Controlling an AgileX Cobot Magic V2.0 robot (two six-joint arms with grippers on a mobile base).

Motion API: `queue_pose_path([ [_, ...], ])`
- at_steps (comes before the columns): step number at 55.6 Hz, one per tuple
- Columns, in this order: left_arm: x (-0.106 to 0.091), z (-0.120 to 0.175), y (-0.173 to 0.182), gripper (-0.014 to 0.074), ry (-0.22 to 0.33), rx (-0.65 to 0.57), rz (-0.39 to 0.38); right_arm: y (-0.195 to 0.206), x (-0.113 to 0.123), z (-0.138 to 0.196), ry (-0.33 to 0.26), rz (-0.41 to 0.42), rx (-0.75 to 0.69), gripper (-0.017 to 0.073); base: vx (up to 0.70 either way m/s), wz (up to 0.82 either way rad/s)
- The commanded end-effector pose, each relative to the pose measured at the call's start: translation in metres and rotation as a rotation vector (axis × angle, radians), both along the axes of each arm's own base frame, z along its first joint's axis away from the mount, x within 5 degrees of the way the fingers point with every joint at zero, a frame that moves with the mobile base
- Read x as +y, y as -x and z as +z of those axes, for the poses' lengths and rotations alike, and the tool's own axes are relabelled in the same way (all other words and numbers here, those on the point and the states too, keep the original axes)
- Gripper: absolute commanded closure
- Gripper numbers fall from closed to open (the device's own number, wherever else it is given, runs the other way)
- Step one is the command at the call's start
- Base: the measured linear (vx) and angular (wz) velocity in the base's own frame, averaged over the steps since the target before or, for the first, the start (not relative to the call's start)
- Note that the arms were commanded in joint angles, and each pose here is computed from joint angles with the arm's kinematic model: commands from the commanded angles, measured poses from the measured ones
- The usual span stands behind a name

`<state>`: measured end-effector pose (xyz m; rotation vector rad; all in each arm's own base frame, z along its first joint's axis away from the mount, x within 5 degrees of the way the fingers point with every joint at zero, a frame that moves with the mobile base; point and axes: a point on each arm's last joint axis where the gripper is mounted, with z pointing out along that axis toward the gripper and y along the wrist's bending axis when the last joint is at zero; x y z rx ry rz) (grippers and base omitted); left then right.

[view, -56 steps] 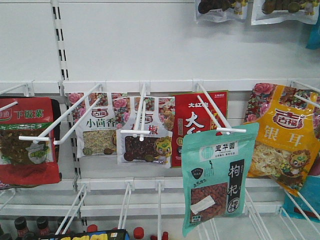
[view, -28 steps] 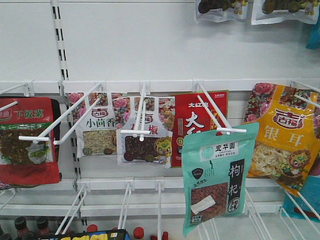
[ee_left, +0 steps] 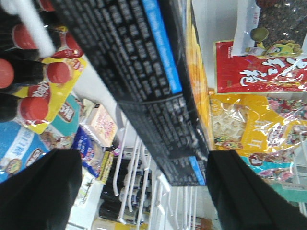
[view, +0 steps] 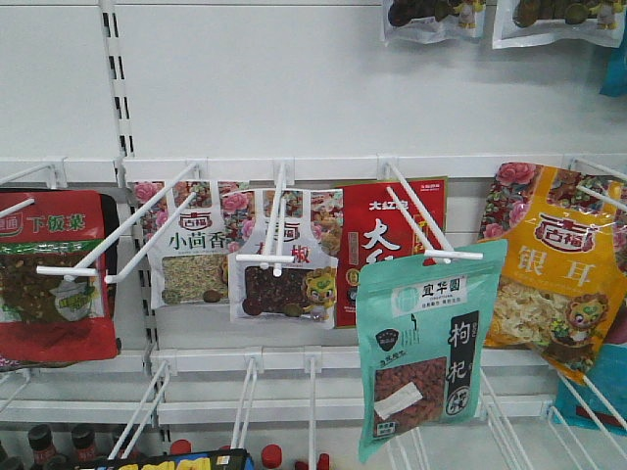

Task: Pick snacks and fruit into basket

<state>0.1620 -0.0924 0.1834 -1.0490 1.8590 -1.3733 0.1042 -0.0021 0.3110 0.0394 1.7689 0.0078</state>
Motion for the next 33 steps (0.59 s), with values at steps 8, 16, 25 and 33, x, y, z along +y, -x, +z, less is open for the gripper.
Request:
queue_pose_path([
  [8,-0.007,0.009,-0.017,-0.0015,0.124,-0.141,0.039,-0.002,-0.001,0.017,0.013,-0.008,-0.099,0.0146,0.00,0.00],
  [16,-0.011,0.010,-0.028,-0.0010,0.115,-0.184,0.053,-0.002,-0.001,0.017,0.013,-0.008,-0.099,0.0146,0.00,0.00],
  [25,-0.010,0.005,-0.035,-0.0001,0.111,-0.175,0.101,-0.002,-0.001,0.017,0.012,-0.009,-0.099,0.0146,0.00,0.00],
  [33,-0.009,0.001,-0.037,0.0029,0.116,-0.182,0.121,-0.002,-0.001,0.017,0.012,-0.009,-0.099,0.0146,0.00,0.00],
])
